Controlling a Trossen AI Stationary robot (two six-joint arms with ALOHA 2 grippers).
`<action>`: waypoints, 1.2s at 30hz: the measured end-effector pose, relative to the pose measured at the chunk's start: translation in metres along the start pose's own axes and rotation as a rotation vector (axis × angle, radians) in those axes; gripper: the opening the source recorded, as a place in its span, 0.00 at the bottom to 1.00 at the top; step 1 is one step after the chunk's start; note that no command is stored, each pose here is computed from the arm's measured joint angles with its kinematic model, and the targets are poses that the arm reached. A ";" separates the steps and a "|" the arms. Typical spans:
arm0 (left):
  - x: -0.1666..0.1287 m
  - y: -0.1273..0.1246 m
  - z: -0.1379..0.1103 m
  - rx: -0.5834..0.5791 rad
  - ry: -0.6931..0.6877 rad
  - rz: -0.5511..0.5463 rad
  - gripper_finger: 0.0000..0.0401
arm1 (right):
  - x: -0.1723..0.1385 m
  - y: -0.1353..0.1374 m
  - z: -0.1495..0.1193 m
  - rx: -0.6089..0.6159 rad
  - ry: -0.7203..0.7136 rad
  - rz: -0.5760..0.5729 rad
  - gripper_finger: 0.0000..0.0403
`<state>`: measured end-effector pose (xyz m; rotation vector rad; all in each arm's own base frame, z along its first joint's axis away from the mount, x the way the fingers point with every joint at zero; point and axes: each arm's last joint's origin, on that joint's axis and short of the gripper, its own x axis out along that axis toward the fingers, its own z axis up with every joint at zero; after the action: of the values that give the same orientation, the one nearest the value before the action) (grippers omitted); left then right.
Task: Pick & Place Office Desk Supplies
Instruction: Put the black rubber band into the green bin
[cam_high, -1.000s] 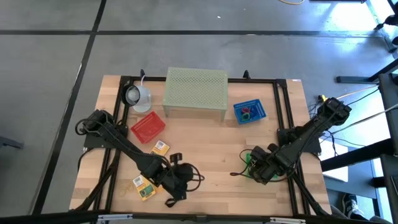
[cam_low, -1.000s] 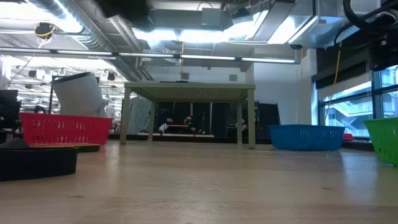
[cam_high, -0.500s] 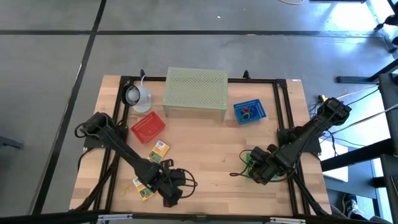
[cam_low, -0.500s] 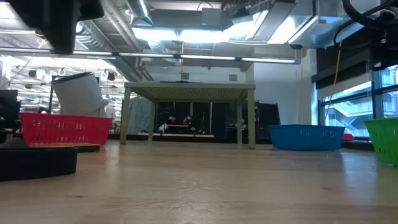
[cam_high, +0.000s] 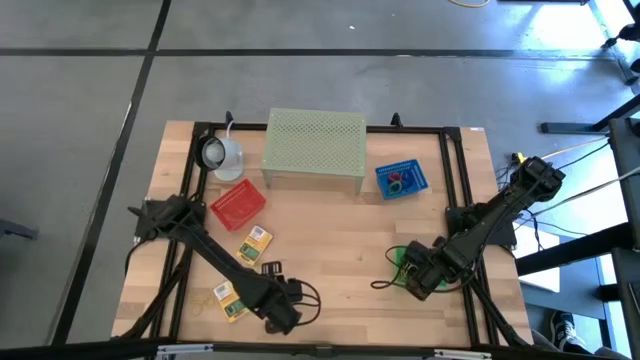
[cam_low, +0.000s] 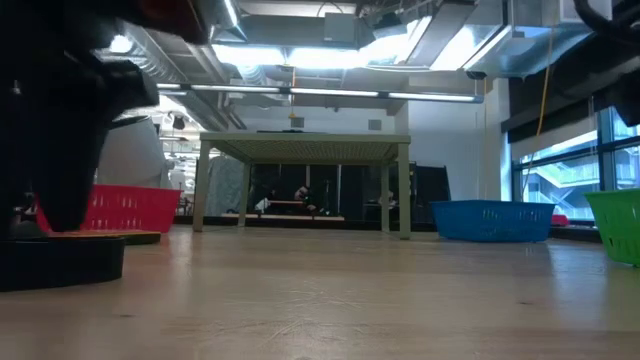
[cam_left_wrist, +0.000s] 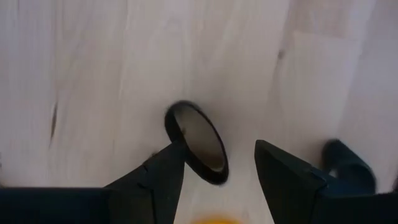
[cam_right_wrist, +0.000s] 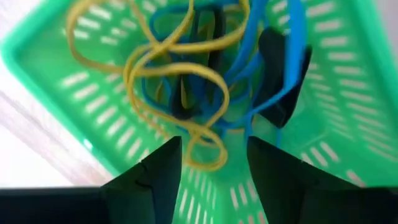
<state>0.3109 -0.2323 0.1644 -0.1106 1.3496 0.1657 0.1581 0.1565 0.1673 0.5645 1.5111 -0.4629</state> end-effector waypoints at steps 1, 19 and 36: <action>0.002 0.001 0.001 -0.003 0.004 0.005 0.47 | 0.000 0.000 0.000 -0.005 0.014 0.002 0.45; 0.020 0.009 -0.002 -0.002 0.033 0.012 0.31 | 0.000 0.000 -0.003 -0.040 0.090 0.007 0.34; -0.027 0.021 0.022 -0.035 -0.191 0.029 0.01 | -0.064 0.028 0.005 -0.206 -0.183 0.024 0.28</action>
<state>0.3221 -0.2098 0.1960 -0.1019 1.1587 0.2191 0.1779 0.1718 0.2328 0.3686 1.3560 -0.3260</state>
